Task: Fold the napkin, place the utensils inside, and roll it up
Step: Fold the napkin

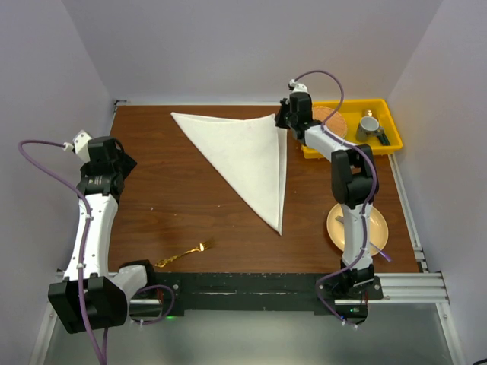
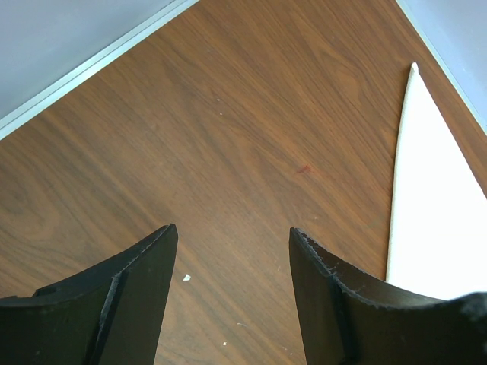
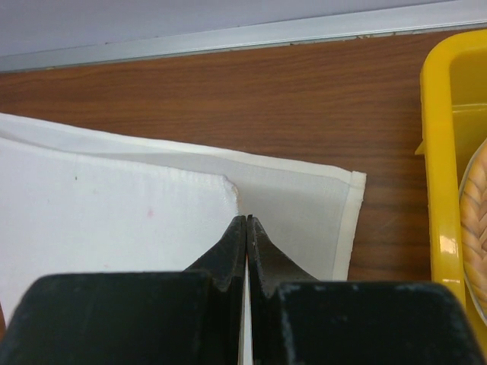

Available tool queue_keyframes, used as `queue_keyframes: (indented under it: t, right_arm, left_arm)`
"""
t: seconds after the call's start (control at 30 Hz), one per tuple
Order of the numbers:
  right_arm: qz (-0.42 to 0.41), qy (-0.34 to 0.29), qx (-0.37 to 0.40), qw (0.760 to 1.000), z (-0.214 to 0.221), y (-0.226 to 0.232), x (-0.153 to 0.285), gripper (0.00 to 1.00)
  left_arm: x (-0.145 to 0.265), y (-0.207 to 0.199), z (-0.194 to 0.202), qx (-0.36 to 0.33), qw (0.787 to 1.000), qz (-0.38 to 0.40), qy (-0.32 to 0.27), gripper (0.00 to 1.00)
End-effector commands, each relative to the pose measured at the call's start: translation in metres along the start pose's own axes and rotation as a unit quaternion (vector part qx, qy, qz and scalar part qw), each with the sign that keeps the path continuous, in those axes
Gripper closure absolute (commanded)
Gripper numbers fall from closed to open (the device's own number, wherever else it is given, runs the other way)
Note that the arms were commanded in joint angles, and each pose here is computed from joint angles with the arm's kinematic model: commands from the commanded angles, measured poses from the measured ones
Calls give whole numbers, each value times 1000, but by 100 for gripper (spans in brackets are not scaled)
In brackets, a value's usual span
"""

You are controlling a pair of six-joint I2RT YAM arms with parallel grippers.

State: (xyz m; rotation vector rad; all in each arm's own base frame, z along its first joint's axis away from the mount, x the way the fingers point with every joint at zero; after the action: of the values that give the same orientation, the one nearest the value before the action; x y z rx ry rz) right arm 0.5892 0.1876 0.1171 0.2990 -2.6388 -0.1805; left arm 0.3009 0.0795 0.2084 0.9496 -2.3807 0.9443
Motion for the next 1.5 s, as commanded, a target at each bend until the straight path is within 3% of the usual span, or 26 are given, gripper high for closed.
queue_keyframes:
  t: [0.0, 0.87, 1.47]
  right_arm:
    - [23, -27, 13, 999, -26, -13, -6, 100]
    - [-5, -86, -8, 996, -79, 1, 26, 100]
    - [26, -51, -2, 998, -45, -20, 0, 100]
  left_arm:
    - [-1, -5, -2, 0, 1000, 11, -8, 34]
    - [-4, -5, 2, -3, 1000, 12, -5, 34]
    - [-8, -6, 7, -6, 1000, 14, 5, 34]
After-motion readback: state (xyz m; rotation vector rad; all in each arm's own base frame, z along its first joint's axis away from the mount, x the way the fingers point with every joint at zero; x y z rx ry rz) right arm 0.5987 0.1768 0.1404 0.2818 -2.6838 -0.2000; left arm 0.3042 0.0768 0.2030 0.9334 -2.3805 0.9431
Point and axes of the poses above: each gripper's point midway between its finger pads, its own x axis back along the fingers, its own y axis along the line the jaws close on, z = x × y, the point moved 1 cm from there along x, back along the fingers, and after that the axes turned 9 degrees about x, right-handed, at the moved point
